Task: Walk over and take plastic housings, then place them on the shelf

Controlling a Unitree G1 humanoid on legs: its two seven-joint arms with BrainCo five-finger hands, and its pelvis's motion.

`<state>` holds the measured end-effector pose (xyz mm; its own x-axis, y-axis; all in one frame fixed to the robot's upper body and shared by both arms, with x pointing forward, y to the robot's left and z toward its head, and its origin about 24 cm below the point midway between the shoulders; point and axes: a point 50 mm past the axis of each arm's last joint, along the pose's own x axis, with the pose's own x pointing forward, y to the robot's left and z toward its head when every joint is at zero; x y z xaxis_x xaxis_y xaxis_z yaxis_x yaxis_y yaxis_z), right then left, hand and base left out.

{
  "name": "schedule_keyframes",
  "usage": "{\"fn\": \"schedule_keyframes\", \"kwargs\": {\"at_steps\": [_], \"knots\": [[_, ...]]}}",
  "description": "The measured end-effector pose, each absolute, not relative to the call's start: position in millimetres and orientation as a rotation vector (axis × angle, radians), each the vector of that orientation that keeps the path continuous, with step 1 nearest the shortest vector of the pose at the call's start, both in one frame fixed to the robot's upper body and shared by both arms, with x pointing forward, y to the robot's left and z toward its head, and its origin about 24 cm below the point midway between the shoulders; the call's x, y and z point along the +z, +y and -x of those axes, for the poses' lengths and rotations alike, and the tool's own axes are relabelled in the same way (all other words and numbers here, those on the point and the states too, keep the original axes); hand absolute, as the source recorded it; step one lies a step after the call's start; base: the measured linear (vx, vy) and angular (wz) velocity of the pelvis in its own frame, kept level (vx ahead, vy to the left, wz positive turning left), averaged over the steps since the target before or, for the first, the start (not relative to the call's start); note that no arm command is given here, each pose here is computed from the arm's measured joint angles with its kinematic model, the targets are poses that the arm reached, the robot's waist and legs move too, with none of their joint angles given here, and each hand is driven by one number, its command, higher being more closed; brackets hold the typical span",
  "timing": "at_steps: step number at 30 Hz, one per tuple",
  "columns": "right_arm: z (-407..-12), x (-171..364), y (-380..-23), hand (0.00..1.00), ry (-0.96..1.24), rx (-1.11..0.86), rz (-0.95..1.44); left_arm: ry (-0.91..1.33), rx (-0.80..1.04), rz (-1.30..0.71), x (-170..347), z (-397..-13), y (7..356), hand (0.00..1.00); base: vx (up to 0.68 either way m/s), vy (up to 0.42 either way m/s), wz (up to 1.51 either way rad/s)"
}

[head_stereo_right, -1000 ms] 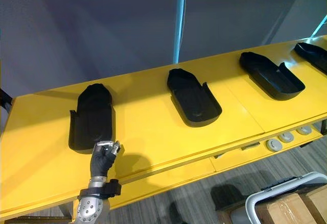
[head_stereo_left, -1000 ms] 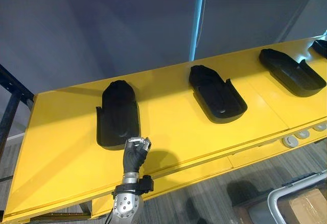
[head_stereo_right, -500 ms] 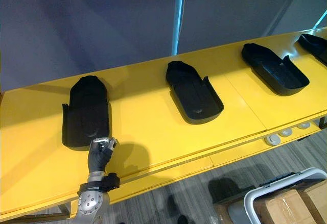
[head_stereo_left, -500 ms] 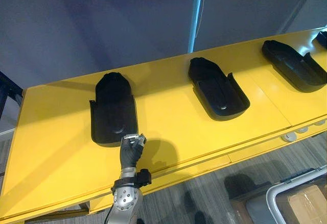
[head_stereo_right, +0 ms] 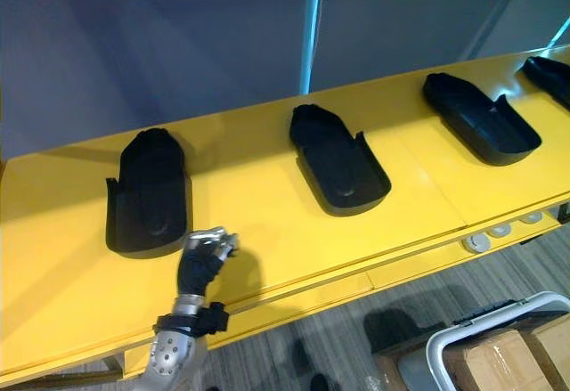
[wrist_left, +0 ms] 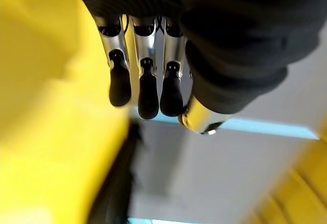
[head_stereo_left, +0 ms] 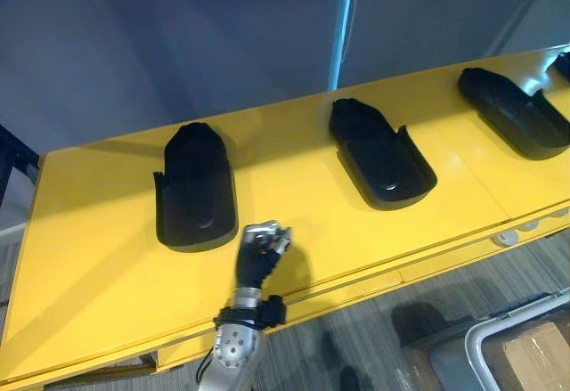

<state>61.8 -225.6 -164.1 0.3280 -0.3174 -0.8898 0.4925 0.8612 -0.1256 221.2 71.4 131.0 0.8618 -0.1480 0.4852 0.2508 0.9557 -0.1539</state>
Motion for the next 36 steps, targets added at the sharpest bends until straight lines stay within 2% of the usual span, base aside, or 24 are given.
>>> {"fn": "schedule_keyframes", "kwargs": {"at_steps": [6, 10, 16, 25, 30, 33, 35, 36], "knots": [[-78, -157, -232, 0.0, 1.051, -0.505, -0.149, -0.51, -0.314, 0.273, 134, -211, 53, 0.0, -0.03, 0.105, -1.38], [-77, -153, -226, 0.0, 1.0, -0.511, -0.194, -0.497, -0.313, 0.317, 135, -212, 45, 0.0, -0.18, 0.294, -1.15], [-81, -151, -216, 0.0, 0.947, -0.555, -0.269, -0.42, -0.269, 0.262, 116, -227, 47, 0.0, -0.24, 0.29, -1.88], [-37, -162, -210, 0.0, 1.106, -0.586, -0.236, -0.369, -0.183, 0.226, 104, -241, 62, 0.0, -0.1, -0.054, -1.29], [-28, -167, -217, 0.0, 1.164, -0.63, -0.253, 0.061, -0.037, 0.069, 7, -249, 91, 0.0, 0.02, -0.219, -0.64], [-28, -169, -216, 0.0, 1.19, -0.628, -0.247, 0.308, 0.08, -0.013, -47, -236, 122, 0.0, 0.08, -0.103, -0.38], [-35, -168, -218, 0.0, 1.18, -0.611, -0.227, 0.582, 0.192, -0.06, -97, -205, 156, 0.0, 0.07, -0.009, -0.28], [-38, -168, -218, 0.0, 1.173, -0.605, -0.225, 0.651, 0.216, -0.068, -108, -195, 164, 0.0, 0.06, 0.014, 0.01]]}}
